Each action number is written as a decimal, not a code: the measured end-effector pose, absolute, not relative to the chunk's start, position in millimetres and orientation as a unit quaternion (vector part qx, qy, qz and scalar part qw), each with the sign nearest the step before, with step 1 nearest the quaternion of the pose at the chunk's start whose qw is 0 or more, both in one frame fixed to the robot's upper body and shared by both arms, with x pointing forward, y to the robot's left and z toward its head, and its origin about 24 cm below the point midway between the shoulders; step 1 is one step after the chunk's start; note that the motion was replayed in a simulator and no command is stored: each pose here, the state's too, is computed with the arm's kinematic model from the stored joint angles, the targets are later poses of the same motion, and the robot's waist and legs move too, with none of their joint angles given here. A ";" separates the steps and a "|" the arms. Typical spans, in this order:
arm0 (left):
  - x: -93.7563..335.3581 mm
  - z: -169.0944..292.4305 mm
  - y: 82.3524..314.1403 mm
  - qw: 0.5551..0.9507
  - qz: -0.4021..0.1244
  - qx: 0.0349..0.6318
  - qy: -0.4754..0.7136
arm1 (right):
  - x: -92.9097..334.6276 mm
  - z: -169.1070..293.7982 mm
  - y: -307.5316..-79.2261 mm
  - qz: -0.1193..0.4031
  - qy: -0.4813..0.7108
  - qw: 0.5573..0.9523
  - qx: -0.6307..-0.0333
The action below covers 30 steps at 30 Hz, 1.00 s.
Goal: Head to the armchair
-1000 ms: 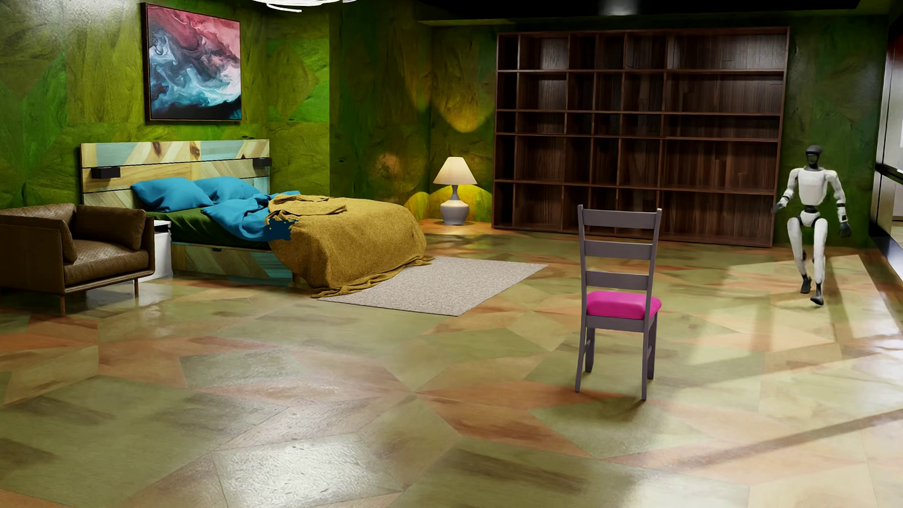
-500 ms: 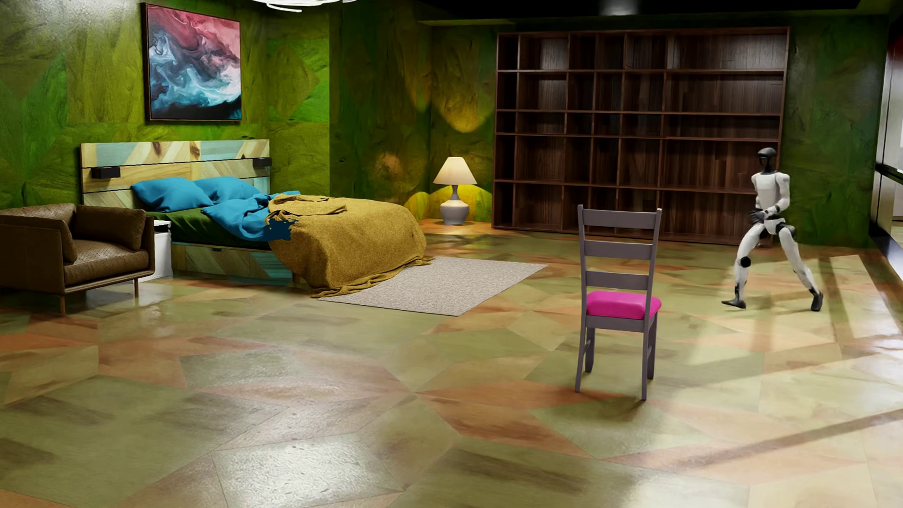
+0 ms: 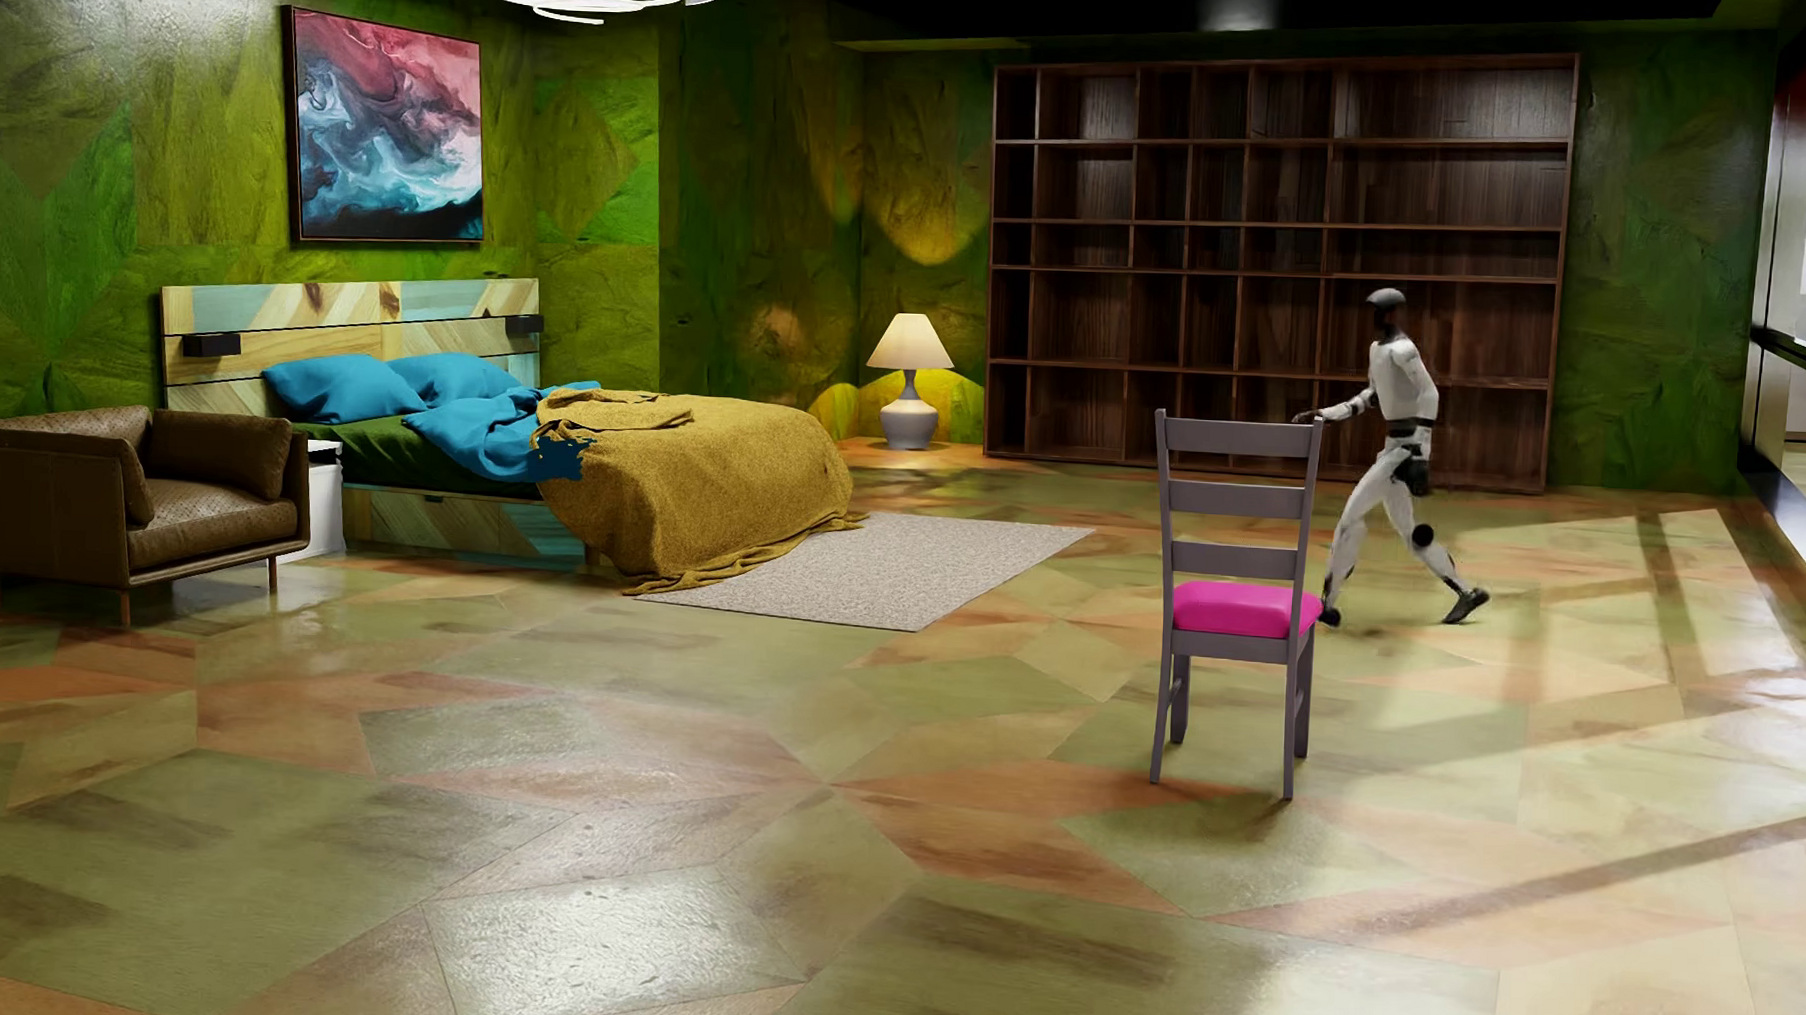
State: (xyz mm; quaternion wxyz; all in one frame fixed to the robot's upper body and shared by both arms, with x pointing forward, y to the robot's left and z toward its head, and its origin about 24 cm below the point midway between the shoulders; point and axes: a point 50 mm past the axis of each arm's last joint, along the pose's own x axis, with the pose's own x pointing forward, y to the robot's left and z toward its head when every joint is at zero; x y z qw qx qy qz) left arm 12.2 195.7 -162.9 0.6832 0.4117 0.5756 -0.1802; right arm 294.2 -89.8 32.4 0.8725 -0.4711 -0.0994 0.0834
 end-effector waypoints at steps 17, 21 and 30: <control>261.0 -24.7 180.0 0.877 0.018 0.468 0.111 | -24.8 -170.4 -218.7 0.257 0.667 0.549 -0.433; 188.9 -102.1 191.2 0.774 -0.141 0.535 0.308 | 105.9 -159.9 -179.5 0.249 0.481 0.687 -0.484; 9.6 -162.9 191.0 0.665 -0.249 0.383 0.591 | 291.1 17.4 -84.1 0.136 -0.070 0.863 -0.481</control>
